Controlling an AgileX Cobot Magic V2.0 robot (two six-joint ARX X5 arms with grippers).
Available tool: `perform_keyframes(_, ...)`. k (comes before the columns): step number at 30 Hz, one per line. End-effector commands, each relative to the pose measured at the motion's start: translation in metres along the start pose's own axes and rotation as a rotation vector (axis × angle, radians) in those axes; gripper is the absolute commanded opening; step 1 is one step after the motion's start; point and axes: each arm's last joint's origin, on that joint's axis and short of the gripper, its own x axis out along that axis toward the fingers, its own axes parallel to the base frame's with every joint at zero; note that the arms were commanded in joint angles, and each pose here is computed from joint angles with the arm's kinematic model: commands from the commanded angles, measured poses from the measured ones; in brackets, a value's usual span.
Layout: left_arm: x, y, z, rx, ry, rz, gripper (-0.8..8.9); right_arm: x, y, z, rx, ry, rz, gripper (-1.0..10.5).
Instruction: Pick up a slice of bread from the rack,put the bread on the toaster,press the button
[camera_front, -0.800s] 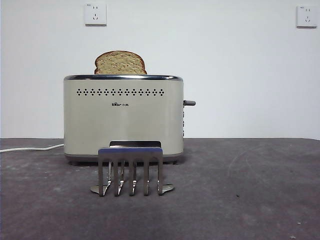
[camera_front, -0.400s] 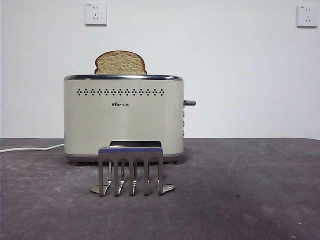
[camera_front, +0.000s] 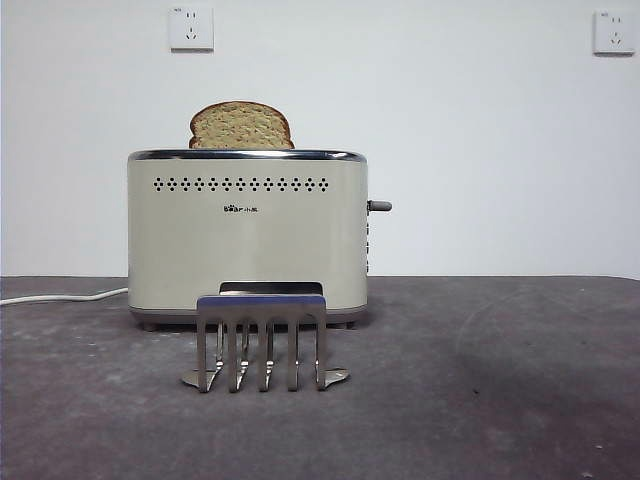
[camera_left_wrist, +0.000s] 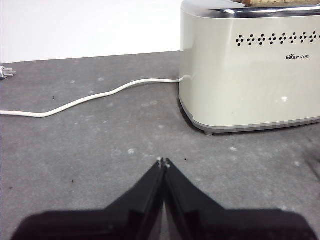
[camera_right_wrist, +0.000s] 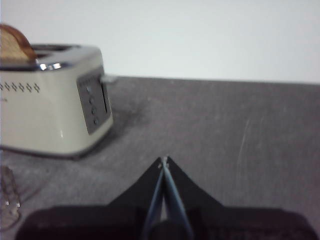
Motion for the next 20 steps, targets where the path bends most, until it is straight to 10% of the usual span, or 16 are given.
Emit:
perform_keyframes(1, 0.001, 0.0, -0.004, -0.012, 0.009, 0.004, -0.04, 0.002, 0.0, -0.012, 0.032, 0.002, -0.005, 0.0)
perform_keyframes(20, 0.001, 0.0, -0.004, -0.012, 0.009, 0.004, -0.04, 0.005, -0.002, -0.042, 0.108, 0.079, -0.054, 0.0)
